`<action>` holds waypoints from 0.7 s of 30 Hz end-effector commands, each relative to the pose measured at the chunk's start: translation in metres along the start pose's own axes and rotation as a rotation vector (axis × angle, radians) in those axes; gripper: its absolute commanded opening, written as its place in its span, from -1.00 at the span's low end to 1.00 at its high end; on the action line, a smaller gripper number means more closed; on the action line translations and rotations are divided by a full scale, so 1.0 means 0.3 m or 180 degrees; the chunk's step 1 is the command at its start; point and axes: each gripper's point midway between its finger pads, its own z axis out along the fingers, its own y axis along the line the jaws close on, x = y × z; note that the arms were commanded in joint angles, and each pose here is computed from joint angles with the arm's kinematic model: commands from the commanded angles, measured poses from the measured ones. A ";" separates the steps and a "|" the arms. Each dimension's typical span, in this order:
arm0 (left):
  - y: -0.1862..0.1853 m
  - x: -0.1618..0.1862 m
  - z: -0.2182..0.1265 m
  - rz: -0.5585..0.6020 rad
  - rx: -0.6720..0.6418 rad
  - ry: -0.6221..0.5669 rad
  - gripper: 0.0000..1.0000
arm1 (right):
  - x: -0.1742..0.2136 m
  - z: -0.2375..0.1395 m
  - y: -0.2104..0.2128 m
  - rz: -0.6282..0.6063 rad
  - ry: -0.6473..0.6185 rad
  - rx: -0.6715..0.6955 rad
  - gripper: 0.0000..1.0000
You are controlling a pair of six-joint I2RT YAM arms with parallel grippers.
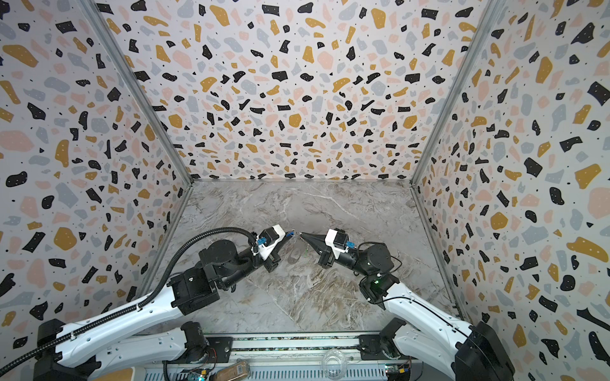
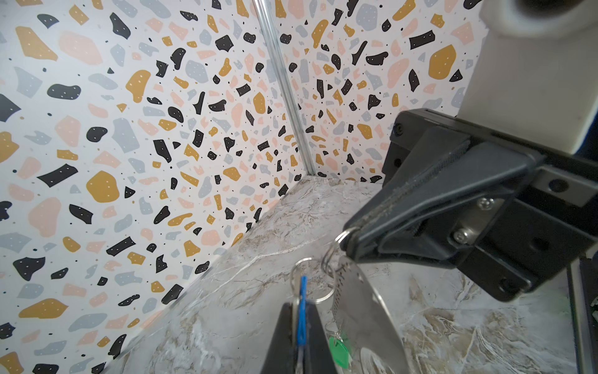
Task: Remove the keys from the keyring
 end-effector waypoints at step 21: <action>0.030 -0.044 0.024 0.0107 -0.0107 -0.0028 -1.00 | -0.074 0.032 -0.013 -0.0753 0.0111 0.0329 -1.00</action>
